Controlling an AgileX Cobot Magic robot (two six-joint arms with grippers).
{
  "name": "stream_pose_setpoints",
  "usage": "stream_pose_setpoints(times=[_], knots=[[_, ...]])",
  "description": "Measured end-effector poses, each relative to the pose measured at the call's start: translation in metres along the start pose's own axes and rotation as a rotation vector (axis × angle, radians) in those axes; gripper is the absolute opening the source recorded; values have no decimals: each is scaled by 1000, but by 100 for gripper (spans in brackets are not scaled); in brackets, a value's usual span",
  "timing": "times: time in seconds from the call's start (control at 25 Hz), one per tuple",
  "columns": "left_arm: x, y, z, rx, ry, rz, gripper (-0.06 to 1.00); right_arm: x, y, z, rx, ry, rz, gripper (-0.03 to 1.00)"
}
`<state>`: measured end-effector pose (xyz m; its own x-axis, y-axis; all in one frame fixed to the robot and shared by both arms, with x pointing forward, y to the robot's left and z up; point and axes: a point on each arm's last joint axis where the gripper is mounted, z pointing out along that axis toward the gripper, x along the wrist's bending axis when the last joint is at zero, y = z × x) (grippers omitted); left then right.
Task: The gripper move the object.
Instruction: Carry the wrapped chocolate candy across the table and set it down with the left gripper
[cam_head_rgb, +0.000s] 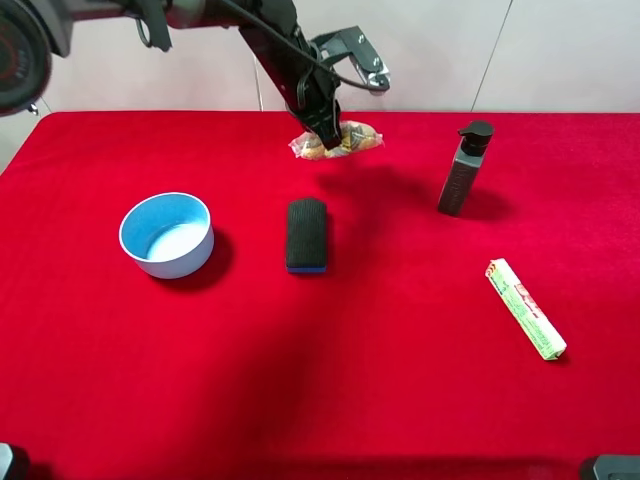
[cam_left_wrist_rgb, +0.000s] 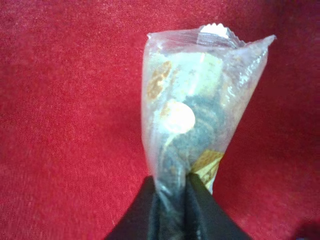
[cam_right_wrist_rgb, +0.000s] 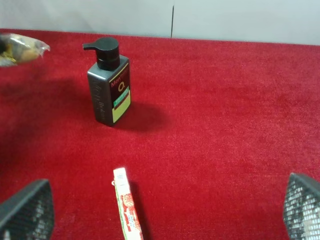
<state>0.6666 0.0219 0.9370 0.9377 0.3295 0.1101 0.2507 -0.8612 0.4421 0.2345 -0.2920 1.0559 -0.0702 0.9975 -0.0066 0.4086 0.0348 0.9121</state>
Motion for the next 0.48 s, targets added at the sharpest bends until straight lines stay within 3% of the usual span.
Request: stream_pose_setpoints(times=[0.24,0.48], knots=[[-3,1,-27,63,-11,-93,7,0,0,0,0,0,0,69],[-13,-2,-47,158,-70,-214,7,0,0,0,0,0,0,69]])
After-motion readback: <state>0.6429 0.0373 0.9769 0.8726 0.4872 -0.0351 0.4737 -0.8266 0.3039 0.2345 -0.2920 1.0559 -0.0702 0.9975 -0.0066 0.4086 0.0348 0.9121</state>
